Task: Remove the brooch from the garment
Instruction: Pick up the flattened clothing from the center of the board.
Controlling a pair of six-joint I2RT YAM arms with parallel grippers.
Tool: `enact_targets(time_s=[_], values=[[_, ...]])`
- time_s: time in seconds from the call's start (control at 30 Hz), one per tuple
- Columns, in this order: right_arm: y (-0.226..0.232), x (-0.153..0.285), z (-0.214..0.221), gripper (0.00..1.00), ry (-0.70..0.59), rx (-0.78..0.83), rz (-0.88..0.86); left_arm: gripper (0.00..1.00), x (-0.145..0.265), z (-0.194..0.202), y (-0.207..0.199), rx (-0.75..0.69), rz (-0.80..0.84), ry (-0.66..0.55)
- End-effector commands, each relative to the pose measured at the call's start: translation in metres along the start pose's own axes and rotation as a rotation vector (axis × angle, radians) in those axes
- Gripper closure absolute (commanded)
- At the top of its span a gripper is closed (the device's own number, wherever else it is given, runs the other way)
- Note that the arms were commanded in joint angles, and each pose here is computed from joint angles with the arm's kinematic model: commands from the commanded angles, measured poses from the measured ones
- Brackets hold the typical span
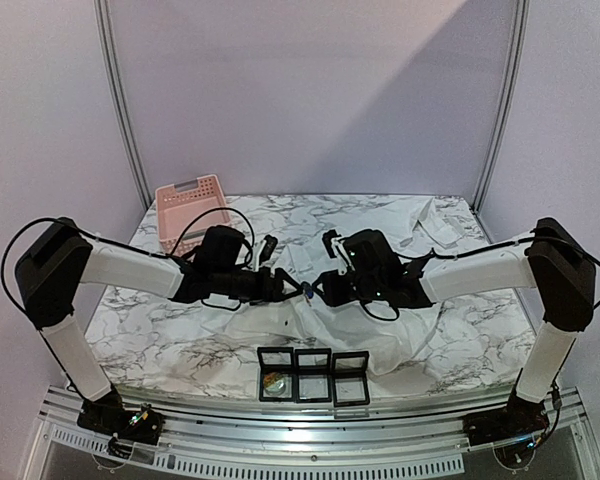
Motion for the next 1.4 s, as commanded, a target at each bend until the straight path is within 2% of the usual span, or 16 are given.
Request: enact_targets(time_s=[0.0,0.1,0.17,0.2,0.27,0.3,0.47,0.7,0.83,0.93,1.07,1.37], values=[[0.004,-0.006,0.004,0.64,0.014,0.023,-0.004,0.22,-0.012,-0.010,-0.002,0.027,-0.004,-0.032],[0.003,-0.006,0.006,0.64,0.018,0.017,-0.008,0.22,-0.018,-0.011,0.004,0.061,-0.029,-0.028],[0.001,-0.005,0.007,0.64,0.012,0.013,0.005,0.26,-0.023,-0.010,0.007,0.078,-0.044,-0.017],[0.000,-0.004,0.006,0.64,0.005,0.012,0.012,0.34,-0.025,-0.010,0.008,0.086,-0.044,-0.009],[-0.002,-0.002,0.006,0.64,-0.002,0.010,0.027,0.59,-0.028,-0.007,0.008,0.090,-0.032,0.008],[-0.003,-0.001,0.006,0.64,-0.003,0.009,0.031,0.68,-0.029,-0.007,0.007,0.086,-0.019,0.010],[-0.006,0.006,0.006,0.62,-0.014,-0.013,0.036,1.00,-0.019,-0.018,-0.012,0.013,0.104,-0.072],[-0.003,0.025,-0.006,0.56,-0.041,-0.080,-0.045,1.00,-0.001,-0.034,-0.033,-0.082,0.194,-0.156],[0.002,0.034,-0.008,0.46,-0.052,-0.062,-0.095,1.00,0.003,-0.039,-0.038,-0.103,0.216,-0.168],[0.005,0.037,-0.007,0.43,-0.054,-0.023,-0.089,1.00,0.005,-0.041,-0.041,-0.111,0.230,-0.175],[0.005,0.032,-0.007,0.44,-0.046,-0.001,-0.051,1.00,0.007,-0.044,-0.044,-0.116,0.238,-0.182],[0.015,0.021,-0.011,0.54,-0.047,0.027,-0.039,1.00,0.008,-0.043,-0.044,-0.114,0.231,-0.174]])
Point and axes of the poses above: each gripper's point midway between its finger pads, its own x axis back along the fingers, its own y axis along the line the jaws close on, z = x × y, the point moved 6 cm from there along x, back along the fingers, and after that the axes turned 13 degrees about -x, right-handed, at the moved point
